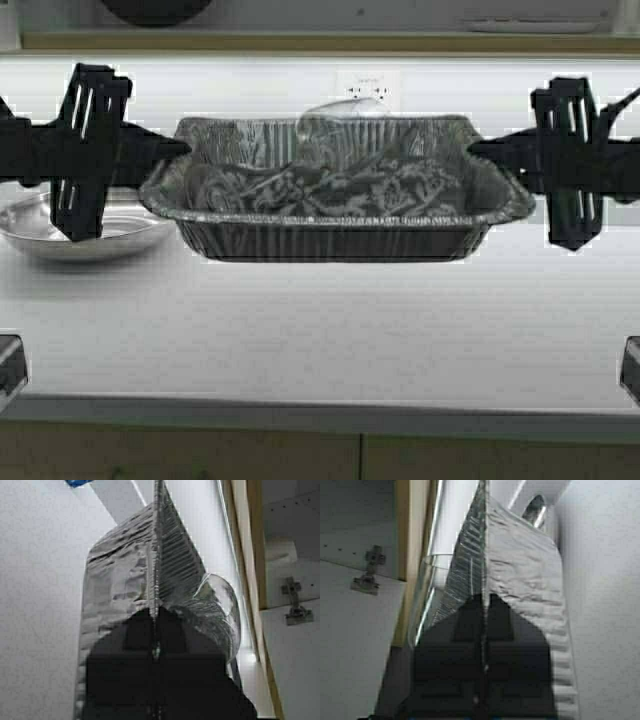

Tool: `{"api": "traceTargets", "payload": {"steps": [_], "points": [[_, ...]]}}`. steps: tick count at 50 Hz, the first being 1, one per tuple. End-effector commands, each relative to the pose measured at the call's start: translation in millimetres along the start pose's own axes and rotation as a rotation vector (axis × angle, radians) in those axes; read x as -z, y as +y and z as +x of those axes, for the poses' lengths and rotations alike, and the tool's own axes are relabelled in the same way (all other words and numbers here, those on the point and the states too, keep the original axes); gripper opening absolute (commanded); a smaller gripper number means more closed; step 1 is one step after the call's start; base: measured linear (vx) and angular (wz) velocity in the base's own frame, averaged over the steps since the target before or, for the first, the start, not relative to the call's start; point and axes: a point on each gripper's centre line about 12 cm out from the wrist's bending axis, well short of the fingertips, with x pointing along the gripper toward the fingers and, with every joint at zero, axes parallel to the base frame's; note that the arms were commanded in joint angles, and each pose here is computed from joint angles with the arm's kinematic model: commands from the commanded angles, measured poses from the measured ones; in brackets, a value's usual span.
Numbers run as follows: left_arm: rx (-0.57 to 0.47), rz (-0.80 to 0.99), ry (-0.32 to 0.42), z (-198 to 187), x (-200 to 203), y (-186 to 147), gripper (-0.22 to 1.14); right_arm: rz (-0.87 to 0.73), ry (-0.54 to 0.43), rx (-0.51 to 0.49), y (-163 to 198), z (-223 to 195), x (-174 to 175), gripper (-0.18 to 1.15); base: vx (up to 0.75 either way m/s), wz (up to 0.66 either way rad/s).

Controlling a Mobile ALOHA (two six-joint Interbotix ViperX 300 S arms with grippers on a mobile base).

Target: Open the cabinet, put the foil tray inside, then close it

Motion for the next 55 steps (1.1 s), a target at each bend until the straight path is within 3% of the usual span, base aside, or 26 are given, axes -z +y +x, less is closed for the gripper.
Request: {"api": "traceTargets", "payload": {"steps": [1, 10, 24, 44, 55], "points": [[0.014, 0.012, 0.006, 1, -7, -22, 0.03, 0.001, -0.028, -0.099, 33, -7, -4, 0.08, -0.01, 0.0], [0.085, 0.046, 0.003, 13, -24, -59, 0.03, -0.012, -0.043, -0.14, 56, -6, -11, 0.08, -0.01, 0.0], [0.088, 0.097, -0.021, 23, -48, -104, 0.03, -0.042, -0.069, -0.135, 93, 6, -31, 0.08, -0.01, 0.0], [0.148, 0.09, -0.042, 27, -61, -132, 0.03, -0.018, -0.08, -0.09, 123, 15, -48, 0.08, 0.0, 0.0], [0.13, 0.12, -0.057, 36, -71, -142, 0.03, -0.003, -0.09, -0.117, 137, 25, -58, 0.08, 0.0, 0.0]]}}
